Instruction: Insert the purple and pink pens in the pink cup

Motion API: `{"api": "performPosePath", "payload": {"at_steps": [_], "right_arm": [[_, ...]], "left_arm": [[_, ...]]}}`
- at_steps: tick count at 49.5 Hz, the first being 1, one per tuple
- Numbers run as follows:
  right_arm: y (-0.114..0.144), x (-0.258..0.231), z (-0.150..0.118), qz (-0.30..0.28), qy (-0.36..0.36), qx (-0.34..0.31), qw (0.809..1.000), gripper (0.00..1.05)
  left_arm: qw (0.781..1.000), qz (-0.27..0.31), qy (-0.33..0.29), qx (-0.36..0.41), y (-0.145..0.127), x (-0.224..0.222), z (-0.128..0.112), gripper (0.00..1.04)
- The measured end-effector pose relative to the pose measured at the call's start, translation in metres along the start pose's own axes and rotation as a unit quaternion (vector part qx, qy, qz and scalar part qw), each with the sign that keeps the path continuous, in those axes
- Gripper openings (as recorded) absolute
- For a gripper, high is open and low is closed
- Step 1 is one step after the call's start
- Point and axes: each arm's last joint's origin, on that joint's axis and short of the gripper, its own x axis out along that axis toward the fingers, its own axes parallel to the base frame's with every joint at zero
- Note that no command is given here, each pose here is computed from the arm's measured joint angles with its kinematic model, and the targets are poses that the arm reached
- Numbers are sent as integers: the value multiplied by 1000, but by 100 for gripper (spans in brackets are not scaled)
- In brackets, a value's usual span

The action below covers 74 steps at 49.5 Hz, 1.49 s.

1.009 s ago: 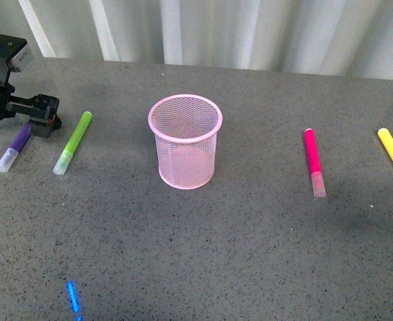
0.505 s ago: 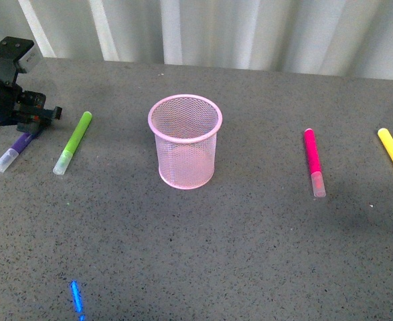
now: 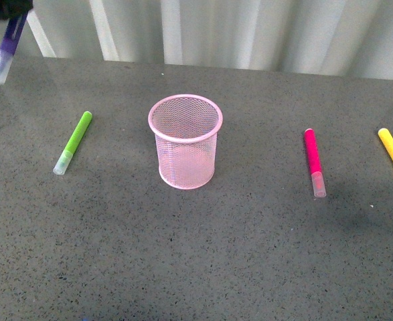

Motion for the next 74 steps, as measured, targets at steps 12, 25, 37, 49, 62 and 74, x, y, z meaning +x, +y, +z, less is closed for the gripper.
{"api": "performPosePath", "payload": {"at_steps": [12, 25, 37, 49, 62, 74], "right_arm": [[0, 0, 0, 0, 0, 0, 1000, 98], [0, 0, 0, 0, 0, 0, 1000, 98], [0, 0, 0, 0, 0, 0, 1000, 98], [0, 0, 0, 0, 0, 0, 1000, 98], [0, 0, 0, 0, 0, 0, 1000, 98], [0, 0, 0, 0, 0, 0, 1000, 98]], "left_arm": [[982, -71, -157, -83, -82, -39, 14, 13], [967, -112, -172, -149, -157, -39, -17, 13], [967, -136, -145, -161, -193, -25, -40, 13], [970, -122, -139, -156, -193, -6, -54, 13], [974, -107, -138, -141, -184, 9, -60, 13], [977, -102, -129, -138, -178, 14, -68, 13]]}}
